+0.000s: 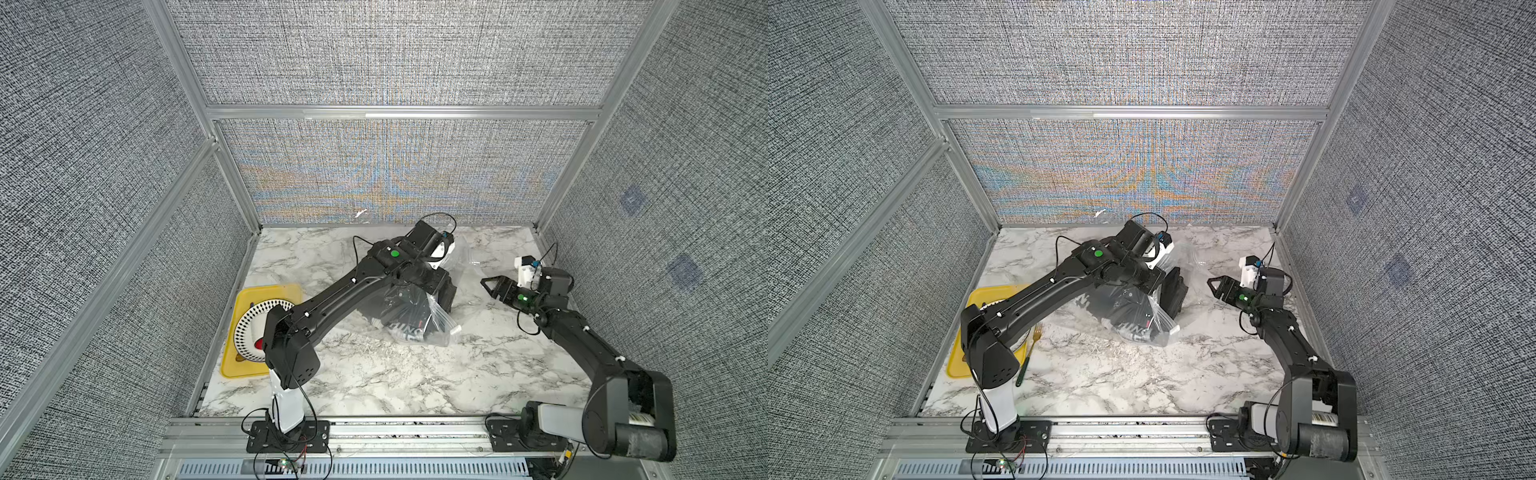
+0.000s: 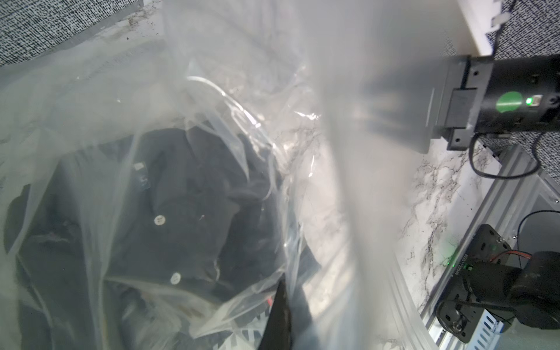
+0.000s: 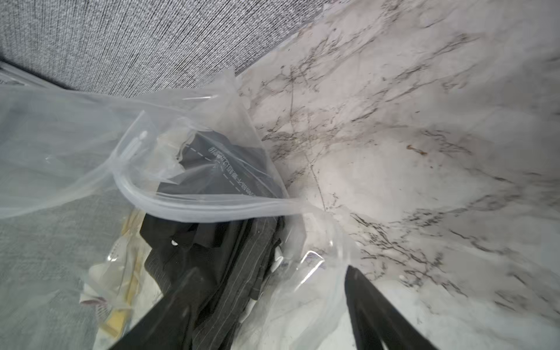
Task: Place the folded shirt into the vacuum bag
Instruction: Place the shirt in the vacuum bag, then adjust the vacuum bag at the center of the board.
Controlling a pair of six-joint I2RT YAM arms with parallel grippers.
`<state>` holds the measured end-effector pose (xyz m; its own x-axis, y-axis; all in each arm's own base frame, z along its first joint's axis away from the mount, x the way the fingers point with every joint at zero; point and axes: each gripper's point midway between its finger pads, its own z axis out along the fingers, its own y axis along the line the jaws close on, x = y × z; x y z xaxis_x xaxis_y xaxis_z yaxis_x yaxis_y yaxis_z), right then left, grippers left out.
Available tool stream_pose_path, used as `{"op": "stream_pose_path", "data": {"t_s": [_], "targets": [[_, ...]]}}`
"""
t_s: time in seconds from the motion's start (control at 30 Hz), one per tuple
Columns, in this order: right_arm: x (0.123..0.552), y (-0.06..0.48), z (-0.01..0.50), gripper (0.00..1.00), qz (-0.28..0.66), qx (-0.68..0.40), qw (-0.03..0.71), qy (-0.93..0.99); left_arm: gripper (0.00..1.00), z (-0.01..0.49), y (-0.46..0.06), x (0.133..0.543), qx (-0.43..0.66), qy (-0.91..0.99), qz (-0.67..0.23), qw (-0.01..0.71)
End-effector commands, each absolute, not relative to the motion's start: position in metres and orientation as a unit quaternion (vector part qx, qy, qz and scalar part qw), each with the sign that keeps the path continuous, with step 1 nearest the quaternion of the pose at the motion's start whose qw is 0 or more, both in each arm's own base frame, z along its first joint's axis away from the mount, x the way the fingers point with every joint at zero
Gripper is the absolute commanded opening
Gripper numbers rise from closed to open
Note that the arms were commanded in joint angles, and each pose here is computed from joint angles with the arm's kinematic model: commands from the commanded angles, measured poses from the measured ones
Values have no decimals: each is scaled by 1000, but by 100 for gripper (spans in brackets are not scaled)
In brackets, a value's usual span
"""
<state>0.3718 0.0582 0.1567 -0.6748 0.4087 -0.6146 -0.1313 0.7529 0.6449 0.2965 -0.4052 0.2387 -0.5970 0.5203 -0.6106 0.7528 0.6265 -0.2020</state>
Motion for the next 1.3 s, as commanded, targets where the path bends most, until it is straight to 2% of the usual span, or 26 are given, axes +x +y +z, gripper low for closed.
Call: {"op": "stream_pose_path", "data": {"t_s": [0.0,0.1,0.2,0.3,0.37,0.43,0.47,0.53,0.6,0.77,0.87,0.93,1.07,1.27], "targets": [[379,77,175,77,371,14,410,833,3,244,-406,291,376,860,-236,254],[387,85,167,77,365,-1,395,843,4,245,-408,288,379,857,-242,250],[400,92,166,69,357,-12,390,849,6,246,-410,282,385,854,-249,245],[404,91,161,43,356,-4,386,851,14,247,-409,274,389,852,-254,240],[405,87,162,28,353,5,392,850,28,250,-407,267,392,850,-257,239],[406,79,161,21,348,21,397,849,37,254,-406,260,396,847,-260,242],[406,75,161,20,348,28,400,847,39,255,-405,257,398,846,-261,242],[404,66,161,10,347,46,403,845,45,258,-402,252,398,845,-261,245],[398,61,161,12,347,54,402,846,51,259,-398,248,397,846,-257,246],[379,37,151,51,285,95,409,862,59,249,-385,231,390,851,-252,247],[379,25,154,62,281,108,421,856,61,246,-376,217,393,846,-238,270],[383,31,159,65,303,94,420,850,66,246,-369,205,406,836,-216,299],[391,45,161,70,347,62,413,840,83,239,-352,187,413,826,-201,328],[404,48,150,70,357,53,399,843,100,208,-359,153,467,797,-188,333]]}}
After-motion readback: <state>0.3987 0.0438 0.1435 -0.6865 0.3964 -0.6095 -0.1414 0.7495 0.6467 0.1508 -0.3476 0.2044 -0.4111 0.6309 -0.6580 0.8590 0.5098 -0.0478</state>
